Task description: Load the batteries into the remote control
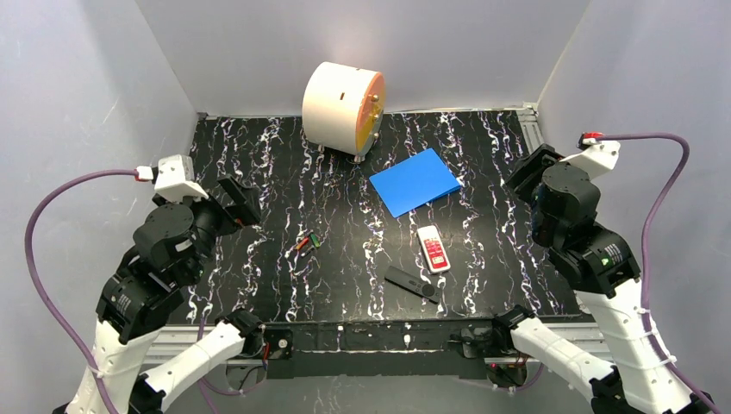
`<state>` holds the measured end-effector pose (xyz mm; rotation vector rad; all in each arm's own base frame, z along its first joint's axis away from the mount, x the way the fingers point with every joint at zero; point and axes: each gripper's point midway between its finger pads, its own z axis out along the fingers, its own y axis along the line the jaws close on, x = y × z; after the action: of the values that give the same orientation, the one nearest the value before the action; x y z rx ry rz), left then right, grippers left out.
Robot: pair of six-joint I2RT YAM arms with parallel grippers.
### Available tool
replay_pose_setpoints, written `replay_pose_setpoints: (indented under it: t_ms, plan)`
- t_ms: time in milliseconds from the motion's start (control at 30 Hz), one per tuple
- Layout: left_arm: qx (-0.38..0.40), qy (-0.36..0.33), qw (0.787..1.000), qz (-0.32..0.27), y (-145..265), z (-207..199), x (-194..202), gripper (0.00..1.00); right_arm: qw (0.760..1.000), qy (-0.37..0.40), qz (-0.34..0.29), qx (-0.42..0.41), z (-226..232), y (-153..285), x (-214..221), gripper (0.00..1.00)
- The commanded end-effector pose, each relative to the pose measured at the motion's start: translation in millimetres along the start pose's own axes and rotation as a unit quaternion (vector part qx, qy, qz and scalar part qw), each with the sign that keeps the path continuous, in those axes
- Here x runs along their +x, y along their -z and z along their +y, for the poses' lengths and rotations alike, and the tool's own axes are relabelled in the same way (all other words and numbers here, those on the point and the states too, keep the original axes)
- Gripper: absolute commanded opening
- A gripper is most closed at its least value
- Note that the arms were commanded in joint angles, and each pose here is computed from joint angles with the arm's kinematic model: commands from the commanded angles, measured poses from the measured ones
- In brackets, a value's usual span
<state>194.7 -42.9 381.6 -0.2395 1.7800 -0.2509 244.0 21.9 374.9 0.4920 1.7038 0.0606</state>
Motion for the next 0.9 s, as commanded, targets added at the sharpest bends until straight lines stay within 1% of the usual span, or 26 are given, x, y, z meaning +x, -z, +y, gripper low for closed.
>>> replay_pose_setpoints:
  t_ms: [0, 67, 133, 200, 267, 300, 333, 400, 433, 533, 600, 667, 733, 800, 867]
  plan:
    - [-0.018, -0.029, 0.999, 0.014, 2, 12, 9, 0.99, 1.0, 0.002, -0.006, -0.004, 4, 0, -9, 0.65]
    - [-0.009, -0.034, 0.999, 0.024, 1, 9, 16, 0.99, 1.0, 0.006, 0.004, -0.008, 8, -1, -5, 0.67]
    - [0.003, -0.036, 0.999, 0.037, -1, 5, 24, 0.99, 0.999, 0.011, 0.028, -0.026, 14, -2, 8, 0.73]
    - [0.009, -0.035, 0.998, 0.051, -3, 2, 32, 0.99, 0.995, 0.023, 0.069, -0.073, 28, 2, 28, 0.75]
    - [0.011, -0.03, 0.997, 0.066, -6, 0, 43, 0.99, 0.984, 0.033, 0.12, -0.124, 43, 8, 55, 0.78]
    - [0.012, -0.028, 0.997, 0.074, -8, -1, 48, 0.98, 0.979, 0.036, 0.147, -0.137, 46, 11, 70, 0.78]
    - [0.018, -0.026, 0.996, 0.081, -10, -4, 54, 0.98, 0.975, 0.038, 0.172, -0.136, 44, 12, 85, 0.79]
    - [0.055, -0.032, 0.993, 0.101, -13, -19, 65, 0.98, 0.965, 0.051, 0.225, -0.127, 37, 14, 117, 0.79]
    - [0.067, -0.029, 0.991, 0.109, -14, -25, 68, 0.98, 0.961, 0.056, 0.242, -0.121, 34, 14, 128, 0.79]
    - [0.062, -0.015, 0.991, 0.121, -24, -32, 75, 0.99, 0.943, 0.082, 0.292, -0.136, 33, 17, 159, 0.81]
    - [0.043, -0.006, 0.991, 0.13, -34, -33, 79, 0.98, 0.935, 0.117, 0.315, -0.115, 19, 15, 179, 0.82]
    - [0.037, -0.002, 0.989, 0.14, -43, -39, 81, 0.98, 0.929, 0.148, 0.331, -0.076, -4, 12, 197, 0.82]
    - [0.035, 0.003, 0.99, 0.138, -50, -46, 77, 0.98, 0.92, 0.173, 0.348, -0.055, -19, 12, 214, 0.81]
    - [0.032, 0.009, 0.991, 0.129, -56, -50, 72, 0.99, 0.909, 0.187, 0.368, -0.053, -24, 11, 230, 0.81]
    - [0.03, 0.014, 0.992, 0.12, -61, -52, 69, 0.98, 0.894, 0.197, 0.395, -0.073, -15, 11, 241, 0.8]
